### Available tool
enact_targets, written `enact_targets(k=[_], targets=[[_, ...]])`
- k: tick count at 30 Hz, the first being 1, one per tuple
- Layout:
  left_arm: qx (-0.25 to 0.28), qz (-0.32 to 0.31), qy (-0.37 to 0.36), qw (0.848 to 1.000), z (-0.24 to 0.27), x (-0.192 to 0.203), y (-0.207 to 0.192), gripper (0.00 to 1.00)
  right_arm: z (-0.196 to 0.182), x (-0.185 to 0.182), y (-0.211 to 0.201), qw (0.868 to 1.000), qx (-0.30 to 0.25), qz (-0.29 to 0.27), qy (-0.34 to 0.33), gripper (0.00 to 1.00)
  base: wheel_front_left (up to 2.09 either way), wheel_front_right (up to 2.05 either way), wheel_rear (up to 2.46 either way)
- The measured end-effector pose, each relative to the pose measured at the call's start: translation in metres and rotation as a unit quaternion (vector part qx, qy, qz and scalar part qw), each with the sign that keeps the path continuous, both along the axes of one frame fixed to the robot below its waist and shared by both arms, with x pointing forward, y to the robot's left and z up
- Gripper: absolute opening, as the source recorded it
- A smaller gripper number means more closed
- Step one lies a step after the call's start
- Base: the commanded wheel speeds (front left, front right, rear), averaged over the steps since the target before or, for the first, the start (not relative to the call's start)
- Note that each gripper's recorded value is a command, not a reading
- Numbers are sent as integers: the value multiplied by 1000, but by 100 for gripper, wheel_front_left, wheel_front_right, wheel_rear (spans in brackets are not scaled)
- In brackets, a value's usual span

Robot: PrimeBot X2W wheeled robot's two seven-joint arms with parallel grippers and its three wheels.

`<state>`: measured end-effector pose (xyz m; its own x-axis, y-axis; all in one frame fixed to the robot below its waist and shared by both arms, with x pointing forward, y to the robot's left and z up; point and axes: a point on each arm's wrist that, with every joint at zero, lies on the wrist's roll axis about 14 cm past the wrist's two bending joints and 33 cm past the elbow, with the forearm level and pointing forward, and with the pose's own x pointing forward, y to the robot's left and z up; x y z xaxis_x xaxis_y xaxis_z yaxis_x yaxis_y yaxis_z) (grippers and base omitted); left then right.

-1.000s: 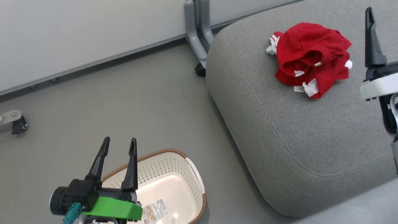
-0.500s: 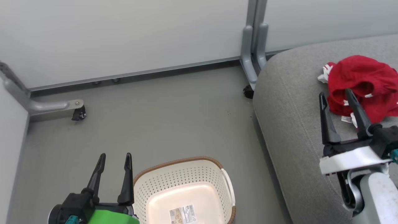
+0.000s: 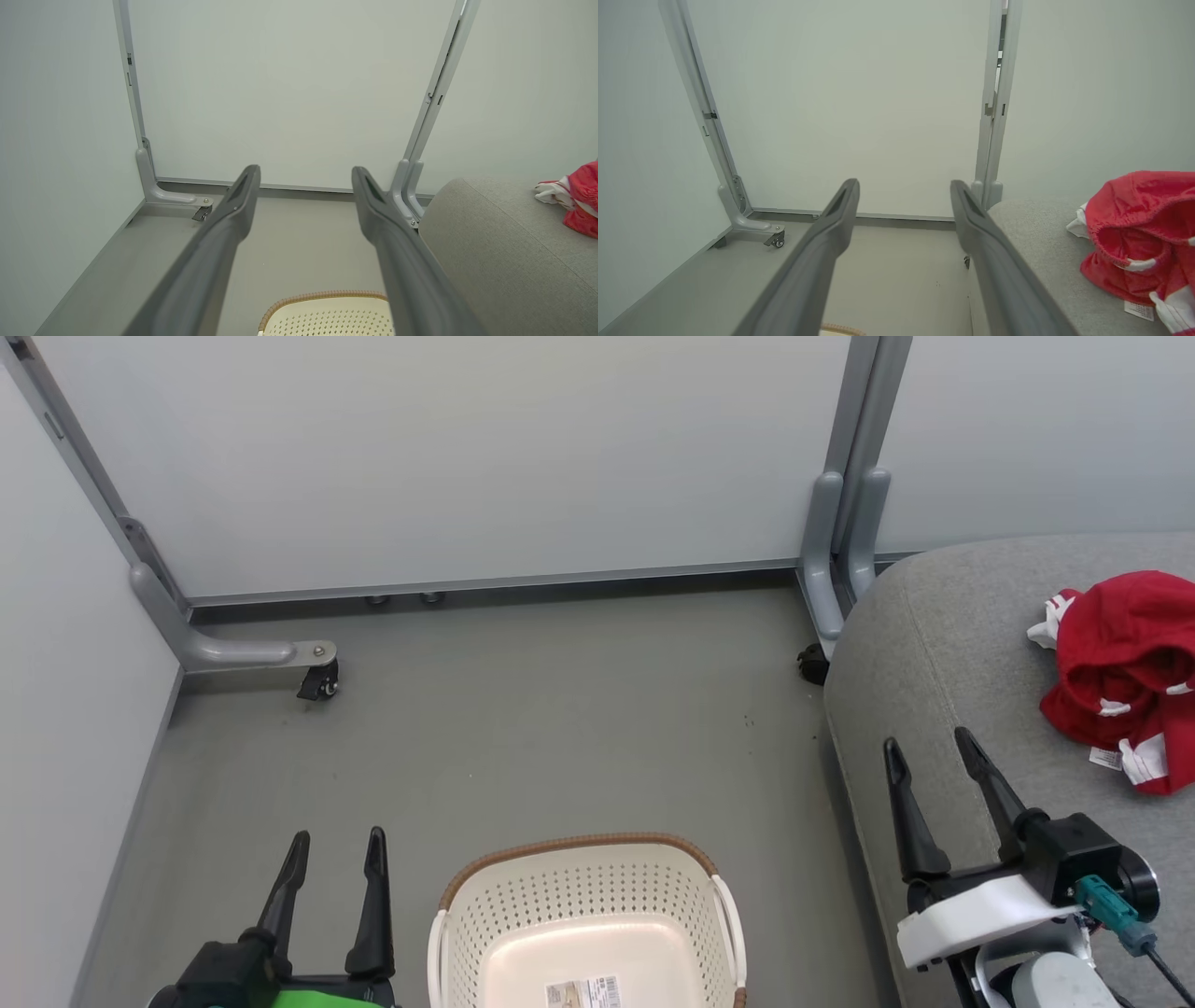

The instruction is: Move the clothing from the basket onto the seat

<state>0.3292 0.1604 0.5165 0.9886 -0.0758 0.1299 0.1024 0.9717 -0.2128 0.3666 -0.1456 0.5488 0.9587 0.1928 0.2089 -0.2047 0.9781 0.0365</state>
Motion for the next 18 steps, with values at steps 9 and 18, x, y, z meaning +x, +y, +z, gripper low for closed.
enact_targets(k=[9, 18], targets=[[2, 10, 3, 1000, -1, -4, 2, 100, -5, -3, 6, 1000, 4, 4, 7, 100, 0, 0, 0], [2, 11, 10, 1000, -6, -5, 0, 100, -4, -4, 1, 1000, 5, -3, 5, 100, 0, 0, 0]])
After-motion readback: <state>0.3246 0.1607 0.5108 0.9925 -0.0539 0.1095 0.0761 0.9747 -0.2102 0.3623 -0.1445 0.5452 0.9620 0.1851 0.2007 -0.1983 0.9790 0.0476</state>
